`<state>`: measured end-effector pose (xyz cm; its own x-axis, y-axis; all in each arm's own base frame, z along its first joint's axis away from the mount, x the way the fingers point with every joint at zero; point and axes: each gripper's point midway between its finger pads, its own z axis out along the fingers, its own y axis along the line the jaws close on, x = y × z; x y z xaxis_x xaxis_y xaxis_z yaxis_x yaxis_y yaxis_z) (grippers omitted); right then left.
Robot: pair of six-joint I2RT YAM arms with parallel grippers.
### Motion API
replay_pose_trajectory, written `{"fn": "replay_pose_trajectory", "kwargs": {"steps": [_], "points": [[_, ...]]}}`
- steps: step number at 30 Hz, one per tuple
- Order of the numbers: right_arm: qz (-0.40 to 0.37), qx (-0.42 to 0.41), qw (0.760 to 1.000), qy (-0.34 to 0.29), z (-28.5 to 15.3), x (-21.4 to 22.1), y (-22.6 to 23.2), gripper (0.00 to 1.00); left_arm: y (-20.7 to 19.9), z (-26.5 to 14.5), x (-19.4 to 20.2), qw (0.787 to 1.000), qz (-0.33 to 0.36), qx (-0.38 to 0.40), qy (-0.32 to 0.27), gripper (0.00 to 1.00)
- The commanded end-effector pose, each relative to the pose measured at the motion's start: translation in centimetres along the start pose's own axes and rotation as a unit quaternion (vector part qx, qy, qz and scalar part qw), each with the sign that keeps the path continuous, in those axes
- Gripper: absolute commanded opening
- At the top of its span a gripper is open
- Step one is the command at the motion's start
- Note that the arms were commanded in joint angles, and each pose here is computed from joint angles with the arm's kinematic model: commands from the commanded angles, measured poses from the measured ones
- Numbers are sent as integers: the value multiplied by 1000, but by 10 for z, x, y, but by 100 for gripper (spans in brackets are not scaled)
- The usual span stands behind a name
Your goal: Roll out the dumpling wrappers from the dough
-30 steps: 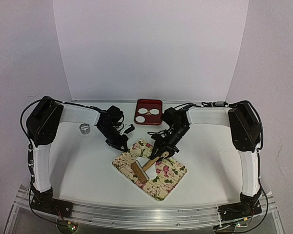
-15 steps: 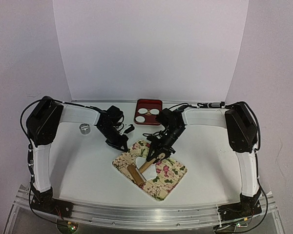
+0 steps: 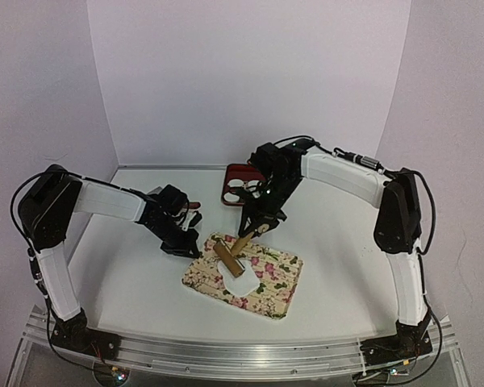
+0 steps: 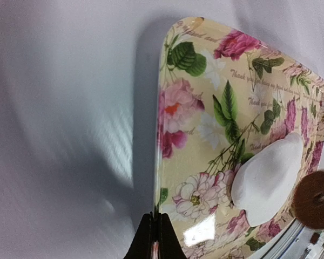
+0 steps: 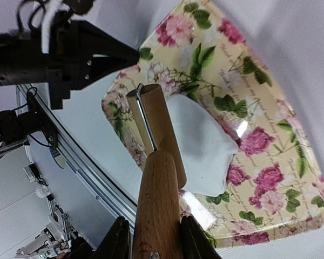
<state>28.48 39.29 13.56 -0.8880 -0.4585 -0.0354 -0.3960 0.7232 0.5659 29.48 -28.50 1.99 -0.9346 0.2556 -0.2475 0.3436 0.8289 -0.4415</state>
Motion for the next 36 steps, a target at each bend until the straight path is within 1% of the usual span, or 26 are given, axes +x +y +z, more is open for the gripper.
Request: {"fn": "replay_pose_trajectory", "kwargs": {"steps": [1, 5, 7, 10, 13, 16, 17, 20, 22, 25, 28, 31, 36], "points": [[-2, 6, 996, -90, -81, -4, 27, 0, 27, -5, 48, 989, -136, -50, 25, 0], [72, 55, 987, -133, -109, -10, -14, 0, 25, -9, 73, 974, -218, -57, 29, 0], [104, 78, 980, -150, -121, -13, -38, 0, 18, -10, 82, 972, -228, -54, 34, 3], [142, 99, 970, -168, -136, -15, -72, 0, 8, -15, 90, 975, -208, -62, 42, 22], [152, 112, 964, -186, -151, -17, -92, 0, 4, -28, 90, 980, -178, -77, 40, 48], [159, 120, 958, -204, -166, -15, -105, 0, -1, -48, 74, 988, -124, -93, 16, 65], [165, 120, 957, -206, -167, -12, -109, 0, -5, -56, 62, 990, -102, -96, 1, 68], [185, 111, 950, -224, -175, -4, -120, 0, -24, -69, 28, 996, -15, -83, -32, 73], [195, 93, 945, -244, -182, 0, -122, 0, -39, -66, 9, 996, 45, -69, -39, 74], [213, 83, 938, -259, -185, 11, -128, 0, -56, -50, -16, 991, 114, -60, -37, 75], [227, 80, 932, -269, -188, 22, -130, 0, -70, -33, -42, 979, 189, -62, -42, 74], [238, 77, 927, -279, -191, 33, -129, 0, -76, -13, -64, 969, 234, -63, -47, 73], [253, 67, 919, -295, -198, 47, -123, 0, -81, 20, -87, 955, 287, -63, -42, 74]]}}
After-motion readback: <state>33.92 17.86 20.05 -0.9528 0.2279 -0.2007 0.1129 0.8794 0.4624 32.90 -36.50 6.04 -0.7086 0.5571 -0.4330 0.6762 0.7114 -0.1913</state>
